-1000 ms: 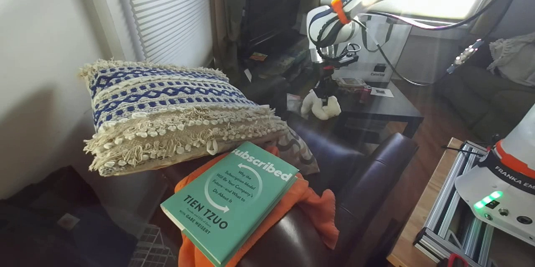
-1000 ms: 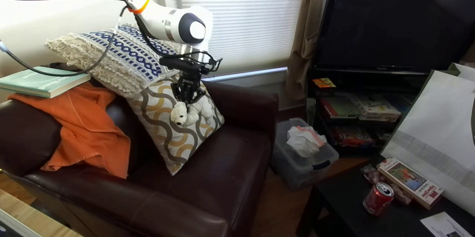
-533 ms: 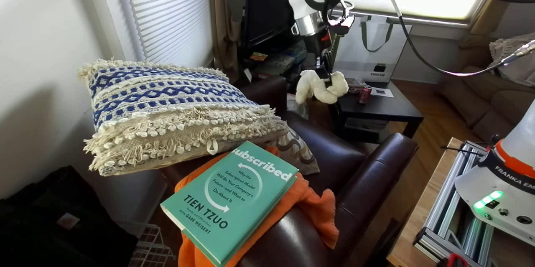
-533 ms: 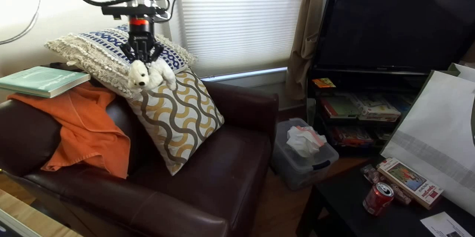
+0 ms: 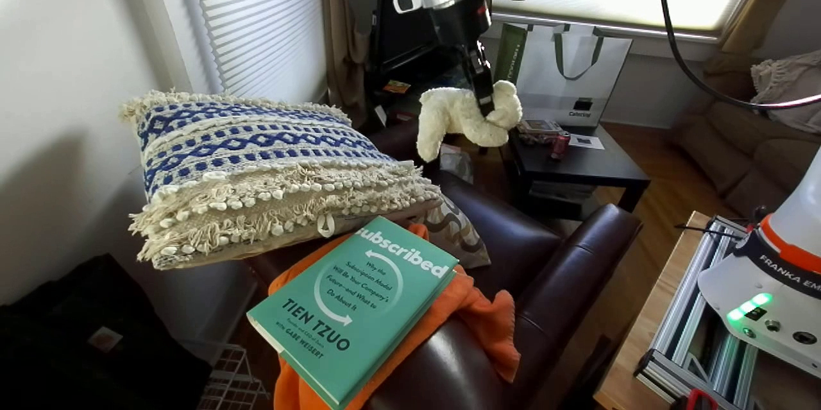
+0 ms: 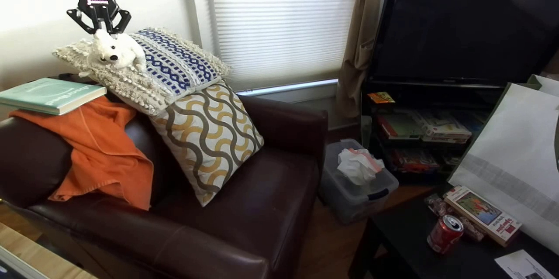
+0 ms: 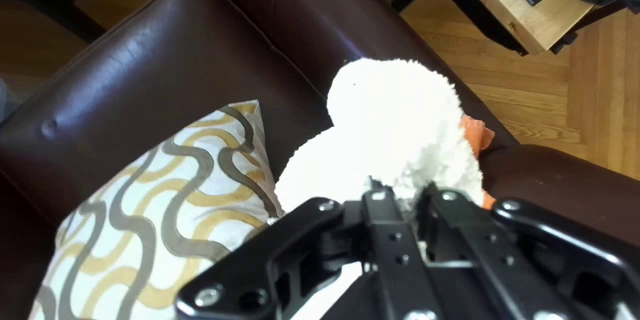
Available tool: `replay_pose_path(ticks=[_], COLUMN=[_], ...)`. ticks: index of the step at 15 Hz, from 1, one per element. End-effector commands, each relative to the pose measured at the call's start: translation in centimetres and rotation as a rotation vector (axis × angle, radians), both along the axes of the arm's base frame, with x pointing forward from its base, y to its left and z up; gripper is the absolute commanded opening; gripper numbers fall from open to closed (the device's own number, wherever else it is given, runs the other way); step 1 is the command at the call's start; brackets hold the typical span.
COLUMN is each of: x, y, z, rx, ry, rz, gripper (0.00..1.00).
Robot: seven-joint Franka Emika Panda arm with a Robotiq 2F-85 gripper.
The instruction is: Pick up the white stuffed toy and put it on the book
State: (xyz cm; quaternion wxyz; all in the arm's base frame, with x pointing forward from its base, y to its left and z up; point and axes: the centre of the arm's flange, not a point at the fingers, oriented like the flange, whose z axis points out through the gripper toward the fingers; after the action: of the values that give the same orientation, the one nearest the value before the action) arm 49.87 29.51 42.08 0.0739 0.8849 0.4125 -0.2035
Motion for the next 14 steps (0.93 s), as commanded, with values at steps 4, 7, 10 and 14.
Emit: replay_pose_path(ticks=[4, 7, 10, 14], x=[1.7, 0.6, 1.1, 0.2], y=[7.5, 7.1, 7.8, 8.3], z=[-1.7, -2.4, -3.4, -4.8], rx=[0.050, 0.075, 0.073, 0.105], ry=[0.085, 0.074, 0.097, 0.035], rz=[0.350, 0.363, 0.418, 0.481], gripper=[0.03, 0.13, 0.13, 0.03])
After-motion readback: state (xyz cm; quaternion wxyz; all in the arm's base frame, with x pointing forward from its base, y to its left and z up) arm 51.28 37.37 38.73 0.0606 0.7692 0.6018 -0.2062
